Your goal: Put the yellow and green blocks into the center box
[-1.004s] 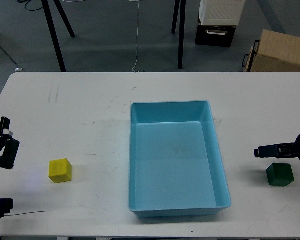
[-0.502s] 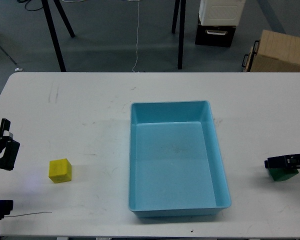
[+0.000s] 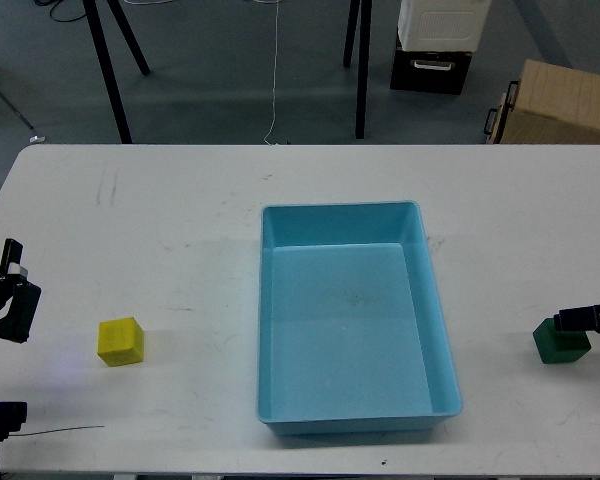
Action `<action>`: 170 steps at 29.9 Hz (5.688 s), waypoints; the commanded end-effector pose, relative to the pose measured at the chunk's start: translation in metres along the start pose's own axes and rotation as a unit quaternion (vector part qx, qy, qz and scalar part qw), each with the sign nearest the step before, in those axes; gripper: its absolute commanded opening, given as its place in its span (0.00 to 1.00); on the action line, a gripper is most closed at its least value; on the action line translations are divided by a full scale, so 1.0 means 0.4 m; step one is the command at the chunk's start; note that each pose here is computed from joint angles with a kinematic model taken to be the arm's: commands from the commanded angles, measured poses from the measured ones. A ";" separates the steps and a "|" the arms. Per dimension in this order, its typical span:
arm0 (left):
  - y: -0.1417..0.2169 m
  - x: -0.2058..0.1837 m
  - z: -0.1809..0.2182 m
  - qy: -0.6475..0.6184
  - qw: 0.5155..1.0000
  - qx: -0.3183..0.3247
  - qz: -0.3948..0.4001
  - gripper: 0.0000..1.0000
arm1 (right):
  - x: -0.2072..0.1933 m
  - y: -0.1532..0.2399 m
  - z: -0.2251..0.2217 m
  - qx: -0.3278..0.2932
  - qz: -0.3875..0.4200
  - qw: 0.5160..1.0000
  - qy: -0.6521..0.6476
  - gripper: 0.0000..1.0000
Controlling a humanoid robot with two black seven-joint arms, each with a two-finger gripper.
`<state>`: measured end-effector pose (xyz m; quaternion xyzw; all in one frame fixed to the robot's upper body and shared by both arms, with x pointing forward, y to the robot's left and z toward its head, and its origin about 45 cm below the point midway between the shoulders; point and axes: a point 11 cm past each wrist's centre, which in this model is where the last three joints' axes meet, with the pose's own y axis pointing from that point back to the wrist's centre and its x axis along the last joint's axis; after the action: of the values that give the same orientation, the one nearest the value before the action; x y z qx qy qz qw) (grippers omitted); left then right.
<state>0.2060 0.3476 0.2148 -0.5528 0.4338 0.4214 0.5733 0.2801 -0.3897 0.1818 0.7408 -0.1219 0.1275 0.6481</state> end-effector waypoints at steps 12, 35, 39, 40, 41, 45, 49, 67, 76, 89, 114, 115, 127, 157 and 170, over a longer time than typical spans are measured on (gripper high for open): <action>0.002 0.007 0.000 -0.001 1.000 0.001 0.004 1.00 | -0.040 -0.053 -0.029 0.010 -0.010 1.000 0.002 0.56; 0.005 0.013 -0.011 -0.003 1.000 0.000 0.006 1.00 | 0.264 0.276 -0.292 0.258 0.167 0.937 -0.167 0.00; 0.005 0.013 -0.011 -0.005 1.000 0.000 0.006 1.00 | 0.262 0.250 -0.384 0.292 0.132 0.935 -0.151 0.00; 0.005 0.014 -0.012 -0.007 1.000 0.000 0.007 1.00 | 0.247 0.225 -0.400 0.287 0.118 0.941 -0.135 0.00; 0.005 0.014 -0.012 -0.008 1.000 0.000 0.007 1.00 | 0.235 0.205 -0.416 0.279 0.109 0.947 -0.114 0.00; 0.006 0.017 -0.017 -0.007 1.000 -0.001 0.007 1.00 | 0.209 0.144 -0.517 0.263 0.072 0.962 -0.030 0.00; 0.006 0.018 -0.022 -0.008 1.000 -0.002 0.007 1.00 | 0.189 0.073 -0.601 0.226 0.046 0.972 0.048 0.00; 0.008 0.022 -0.020 -0.010 1.000 -0.001 0.010 1.00 | 0.126 -0.109 -0.717 0.149 0.033 0.956 0.250 0.65; 0.010 0.023 -0.019 -0.010 1.000 -0.001 0.012 1.00 | 0.130 -0.103 -0.717 0.155 0.037 0.960 0.228 0.72; 0.010 0.023 -0.019 -0.011 1.000 0.000 0.012 1.00 | 0.371 0.094 -0.680 0.185 0.154 0.965 0.108 0.81; -0.020 0.028 -0.017 -0.012 1.000 0.007 0.004 1.00 | 0.639 0.334 -0.272 0.610 0.136 0.589 -0.513 0.83; -0.021 0.028 -0.016 -0.012 1.000 0.007 0.004 1.00 | 0.636 0.332 -0.262 0.618 0.131 0.570 -0.525 0.83; -0.030 0.025 -0.017 -0.012 1.000 0.006 -0.002 1.00 | 0.420 0.228 0.029 0.650 0.155 0.343 -0.660 0.86; -0.011 0.027 -0.012 -0.012 1.000 -0.004 0.006 1.00 | -0.155 0.119 0.070 0.613 0.156 0.124 -0.765 0.91; -0.057 0.019 0.000 -0.013 1.000 -0.005 -0.014 1.00 | -0.185 0.110 0.069 0.602 0.157 0.121 -0.774 0.91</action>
<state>0.2237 0.3485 0.2100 -0.5529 0.4191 0.4296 0.5780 0.1970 -0.4216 0.1926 0.5548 -0.5550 -0.3822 -0.4880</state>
